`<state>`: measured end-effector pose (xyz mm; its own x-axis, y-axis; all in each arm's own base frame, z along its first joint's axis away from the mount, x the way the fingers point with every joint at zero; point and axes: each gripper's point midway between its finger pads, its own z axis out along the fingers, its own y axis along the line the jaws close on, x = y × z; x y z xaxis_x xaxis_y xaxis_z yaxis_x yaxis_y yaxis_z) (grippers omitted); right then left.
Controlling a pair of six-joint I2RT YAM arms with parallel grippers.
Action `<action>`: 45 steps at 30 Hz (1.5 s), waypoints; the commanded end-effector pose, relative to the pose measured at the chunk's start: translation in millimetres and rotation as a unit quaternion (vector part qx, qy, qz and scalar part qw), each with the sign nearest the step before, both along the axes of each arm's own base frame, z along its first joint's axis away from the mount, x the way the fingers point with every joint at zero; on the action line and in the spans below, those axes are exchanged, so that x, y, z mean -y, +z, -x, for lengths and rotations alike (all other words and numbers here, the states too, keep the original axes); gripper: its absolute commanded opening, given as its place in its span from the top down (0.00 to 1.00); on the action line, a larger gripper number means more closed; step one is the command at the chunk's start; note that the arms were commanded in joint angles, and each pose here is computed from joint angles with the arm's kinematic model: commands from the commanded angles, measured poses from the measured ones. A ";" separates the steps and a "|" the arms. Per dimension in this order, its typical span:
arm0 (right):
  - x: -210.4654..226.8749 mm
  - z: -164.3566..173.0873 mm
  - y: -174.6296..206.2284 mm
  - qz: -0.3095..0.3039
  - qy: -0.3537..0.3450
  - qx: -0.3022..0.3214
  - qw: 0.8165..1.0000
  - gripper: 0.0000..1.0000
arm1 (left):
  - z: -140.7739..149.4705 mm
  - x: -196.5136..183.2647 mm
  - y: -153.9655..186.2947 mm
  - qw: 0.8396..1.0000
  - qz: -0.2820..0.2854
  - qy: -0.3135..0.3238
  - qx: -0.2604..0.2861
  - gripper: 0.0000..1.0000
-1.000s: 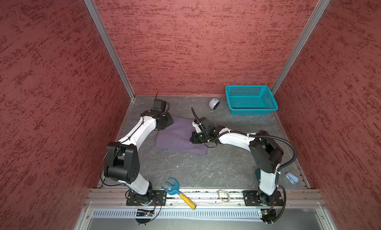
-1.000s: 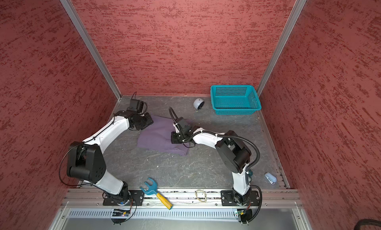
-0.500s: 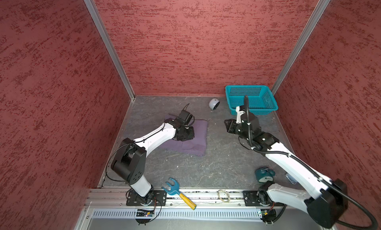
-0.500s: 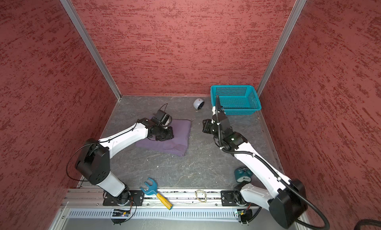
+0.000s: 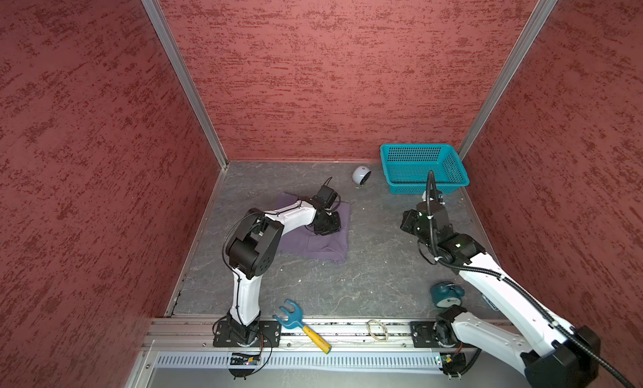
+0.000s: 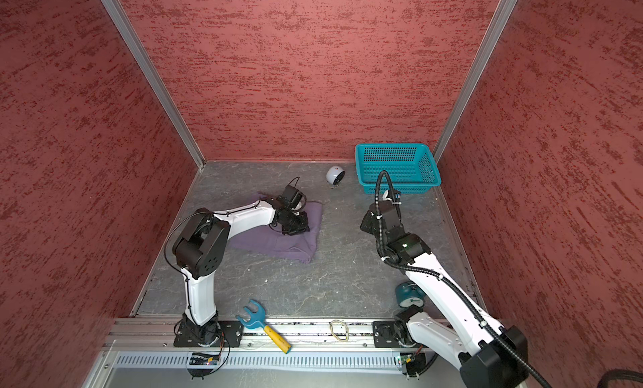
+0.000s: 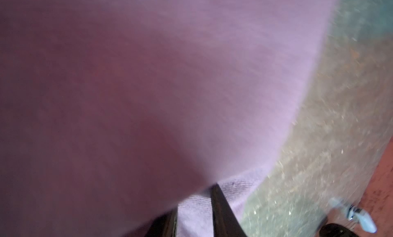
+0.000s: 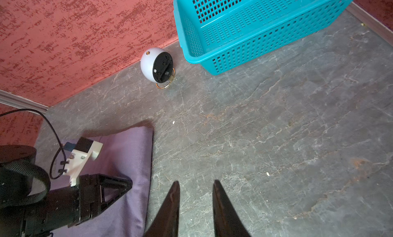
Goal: Fold and stack the trousers
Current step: Move the trousers to the top-left of the table.
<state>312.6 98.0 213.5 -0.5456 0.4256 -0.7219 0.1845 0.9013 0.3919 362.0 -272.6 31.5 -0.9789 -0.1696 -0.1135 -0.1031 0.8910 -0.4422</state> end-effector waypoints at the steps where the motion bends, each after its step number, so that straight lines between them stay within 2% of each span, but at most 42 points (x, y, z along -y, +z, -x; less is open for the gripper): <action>1: 6.6 -1.6 0.8 0.002 -0.019 0.001 1.000 0.72 | -13.3 -26.0 -21.6 0.999 -0.011 0.042 -0.012 0.71; 7: 6.2 -9.1 -3.7 0.005 -0.021 -0.006 1.000 0.72 | -38.4 -98.4 -27.2 0.993 -0.030 0.114 -0.011 0.71; 11: 0.1 -17.5 -9.7 0.001 -0.017 -0.015 1.000 0.72 | -65.4 -140.1 -13.4 0.988 -0.026 0.155 0.002 0.71; 13: -3.5 -21.9 -12.3 -0.002 -0.014 -0.019 1.000 0.72 | -76.7 -148.0 0.6 0.987 -0.023 0.159 0.013 0.69; 16: -11.1 -29.4 -13.9 -0.009 -0.005 -0.024 1.000 0.72 | -88.7 -139.7 34.4 0.989 -0.015 0.142 0.045 0.63; 21: -25.7 -36.5 -15.4 -0.028 0.020 -0.029 0.999 0.72 | -64.3 -120.9 69.7 0.992 -0.034 0.107 0.059 0.61; 26: -31.8 -34.2 -19.9 -0.038 0.037 -0.032 0.998 0.72 | -16.4 -143.0 64.5 0.989 -0.055 0.133 0.041 0.60; 31: -29.1 -27.2 -25.0 -0.035 0.041 -0.033 0.998 0.72 | 16.8 -181.3 35.5 0.980 -0.061 0.188 0.006 0.41; 34: -26.6 -23.8 -26.6 -0.032 0.039 -0.033 0.998 0.72 | 17.3 -196.2 27.7 0.975 -0.053 0.214 0.007 0.31; 37: -23.8 -20.3 -28.6 -0.030 0.037 -0.033 0.998 0.72 | 7.5 -204.3 23.7 0.973 -0.050 0.226 0.013 0.28; 42: -16.5 -17.1 -29.9 -0.024 0.027 -0.034 0.999 0.72 | -7.4 -215.4 7.6 0.969 -0.051 0.242 0.003 0.32; 45: -13.4 -16.5 -32.7 -0.021 0.022 -0.037 0.999 0.72 | -16.2 -224.8 -0.8 0.966 -0.050 0.255 0.005 0.40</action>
<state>329.5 118.8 179.8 -0.6347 0.4197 -0.6488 0.1597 0.8928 0.4213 359.9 -57.1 31.6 -0.7928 -0.5972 -0.1218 -0.5326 0.7759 -0.3381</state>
